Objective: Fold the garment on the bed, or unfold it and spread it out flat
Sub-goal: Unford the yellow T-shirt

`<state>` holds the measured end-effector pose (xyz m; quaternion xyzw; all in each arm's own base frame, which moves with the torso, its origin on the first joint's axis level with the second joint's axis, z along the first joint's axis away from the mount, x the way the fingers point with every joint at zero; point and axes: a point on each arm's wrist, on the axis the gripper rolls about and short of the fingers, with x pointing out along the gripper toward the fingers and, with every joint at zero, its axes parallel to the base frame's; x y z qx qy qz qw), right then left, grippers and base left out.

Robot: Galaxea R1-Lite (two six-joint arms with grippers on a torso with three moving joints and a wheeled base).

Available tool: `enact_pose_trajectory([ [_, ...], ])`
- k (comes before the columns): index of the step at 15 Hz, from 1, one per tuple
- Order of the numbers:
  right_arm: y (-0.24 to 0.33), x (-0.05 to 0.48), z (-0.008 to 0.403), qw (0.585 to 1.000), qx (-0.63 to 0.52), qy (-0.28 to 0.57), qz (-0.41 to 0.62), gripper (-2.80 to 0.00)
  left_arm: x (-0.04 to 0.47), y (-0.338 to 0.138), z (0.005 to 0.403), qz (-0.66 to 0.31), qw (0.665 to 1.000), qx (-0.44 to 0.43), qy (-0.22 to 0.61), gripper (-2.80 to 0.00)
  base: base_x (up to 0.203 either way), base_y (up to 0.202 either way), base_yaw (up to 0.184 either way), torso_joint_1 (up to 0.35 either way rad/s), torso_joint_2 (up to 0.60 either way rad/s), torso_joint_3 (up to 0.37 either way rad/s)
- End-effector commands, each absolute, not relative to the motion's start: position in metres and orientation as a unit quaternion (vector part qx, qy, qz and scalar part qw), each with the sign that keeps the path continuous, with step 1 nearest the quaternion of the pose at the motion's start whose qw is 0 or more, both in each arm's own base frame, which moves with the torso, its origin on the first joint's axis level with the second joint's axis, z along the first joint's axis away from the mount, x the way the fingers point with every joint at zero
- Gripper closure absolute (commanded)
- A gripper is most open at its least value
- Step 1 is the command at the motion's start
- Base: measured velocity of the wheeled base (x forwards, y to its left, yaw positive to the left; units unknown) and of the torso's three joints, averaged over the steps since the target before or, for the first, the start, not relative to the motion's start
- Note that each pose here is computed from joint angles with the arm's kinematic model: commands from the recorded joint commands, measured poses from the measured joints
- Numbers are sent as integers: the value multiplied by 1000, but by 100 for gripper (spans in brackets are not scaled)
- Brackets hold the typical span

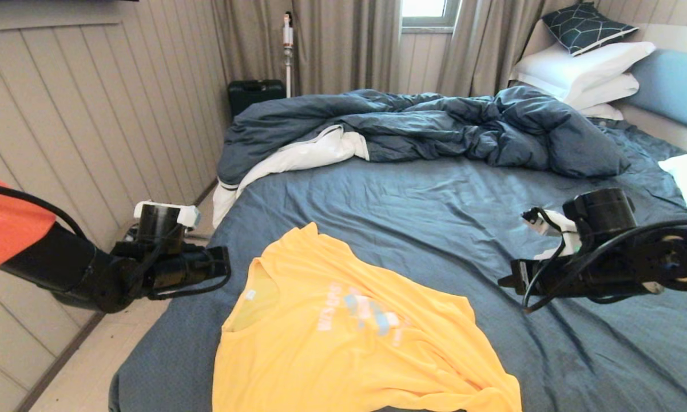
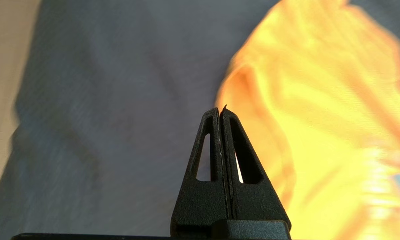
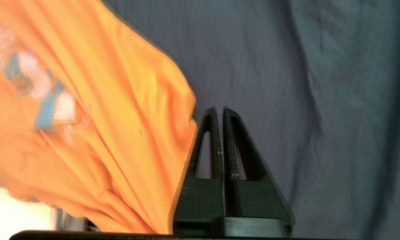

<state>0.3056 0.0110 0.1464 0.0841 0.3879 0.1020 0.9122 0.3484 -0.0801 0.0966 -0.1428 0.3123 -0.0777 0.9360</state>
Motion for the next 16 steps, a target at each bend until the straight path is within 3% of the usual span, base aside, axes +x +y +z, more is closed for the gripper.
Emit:
enact_pose_trajectory([
  [1,9,324,143,911,102,387,100,0,361,-83,116,-90,937,-149,304,0,0,0,0,0,0,0],
  [6,10,356,136,907,126,383,123,0,409,-94,137,-165,900,-180,360,0,0,0,0,0,0,0],
  [10,5,361,132,906,131,379,131,0,440,-75,107,-208,851,-226,425,0,0,0,0,0,0,0],
  [11,5,361,131,908,132,376,131,0,441,-70,105,-218,845,-235,429,-280,0,0,0,0,0,0],
  [16,-1,364,121,910,133,372,125,0,451,-62,84,-213,837,-242,441,-280,0,0,0,0,0,0],
])
